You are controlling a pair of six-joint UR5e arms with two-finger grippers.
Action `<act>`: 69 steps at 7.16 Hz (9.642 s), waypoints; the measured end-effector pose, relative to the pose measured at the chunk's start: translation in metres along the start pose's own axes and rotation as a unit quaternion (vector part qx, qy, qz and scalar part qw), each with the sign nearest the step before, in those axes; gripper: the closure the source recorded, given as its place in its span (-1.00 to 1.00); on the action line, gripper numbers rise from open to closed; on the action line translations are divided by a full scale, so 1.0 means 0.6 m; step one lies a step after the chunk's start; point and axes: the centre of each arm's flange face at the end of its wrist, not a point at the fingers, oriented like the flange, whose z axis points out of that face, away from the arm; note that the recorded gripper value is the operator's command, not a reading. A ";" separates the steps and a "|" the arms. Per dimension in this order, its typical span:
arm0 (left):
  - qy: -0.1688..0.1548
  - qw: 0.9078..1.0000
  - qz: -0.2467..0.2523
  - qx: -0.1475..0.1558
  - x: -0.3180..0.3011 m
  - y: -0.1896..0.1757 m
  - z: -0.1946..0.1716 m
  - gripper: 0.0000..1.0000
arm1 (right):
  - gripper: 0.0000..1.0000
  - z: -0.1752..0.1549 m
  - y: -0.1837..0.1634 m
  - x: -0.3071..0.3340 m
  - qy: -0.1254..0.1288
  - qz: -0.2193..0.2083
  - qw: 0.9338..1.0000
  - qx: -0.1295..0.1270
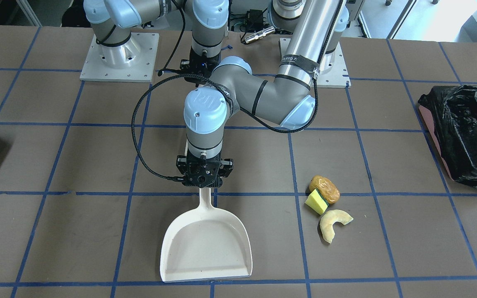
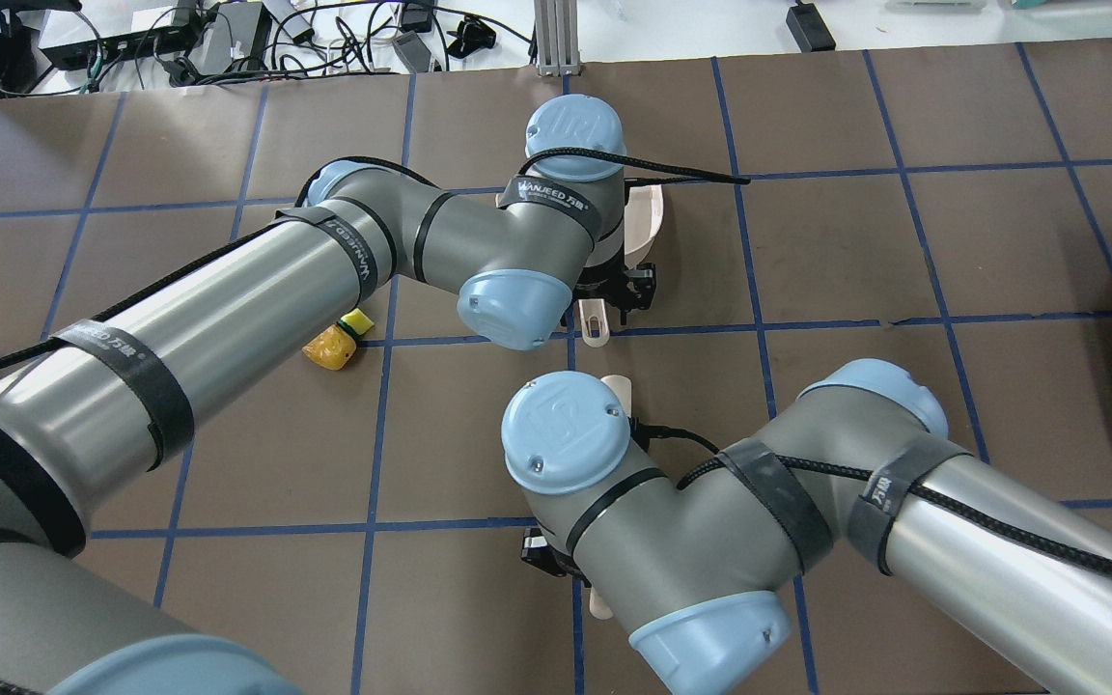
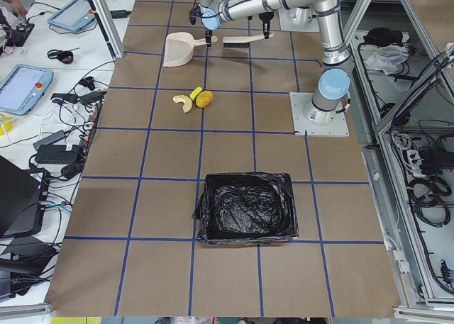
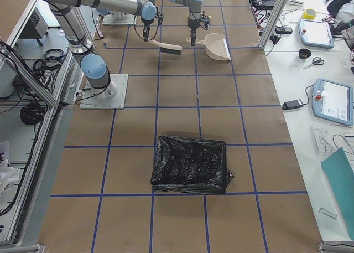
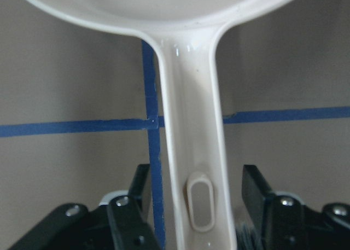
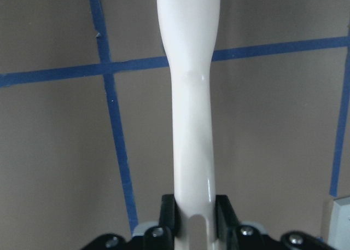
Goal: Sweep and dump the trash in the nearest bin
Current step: 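Lift the dustpan with the left gripper and place it beside the trash, then hold the dustpan still with the left gripper while the right gripper lifts the brush, then sweep the brown lump into the dustpan with the right gripper's brush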
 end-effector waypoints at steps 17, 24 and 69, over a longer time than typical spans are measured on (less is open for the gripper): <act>-0.051 0.949 0.311 -0.005 -0.777 -0.096 -0.298 1.00 | 1.00 0.011 -0.008 0.042 0.016 -0.017 1.000 -0.008; -0.020 0.775 0.631 -0.032 -1.159 -0.017 -0.164 1.00 | 1.00 0.067 -0.013 0.038 0.025 -0.020 0.999 -0.025; -0.019 0.704 0.706 -0.073 -1.099 -0.089 -0.061 1.00 | 1.00 -0.033 -0.234 -0.605 -0.097 0.096 0.988 -0.070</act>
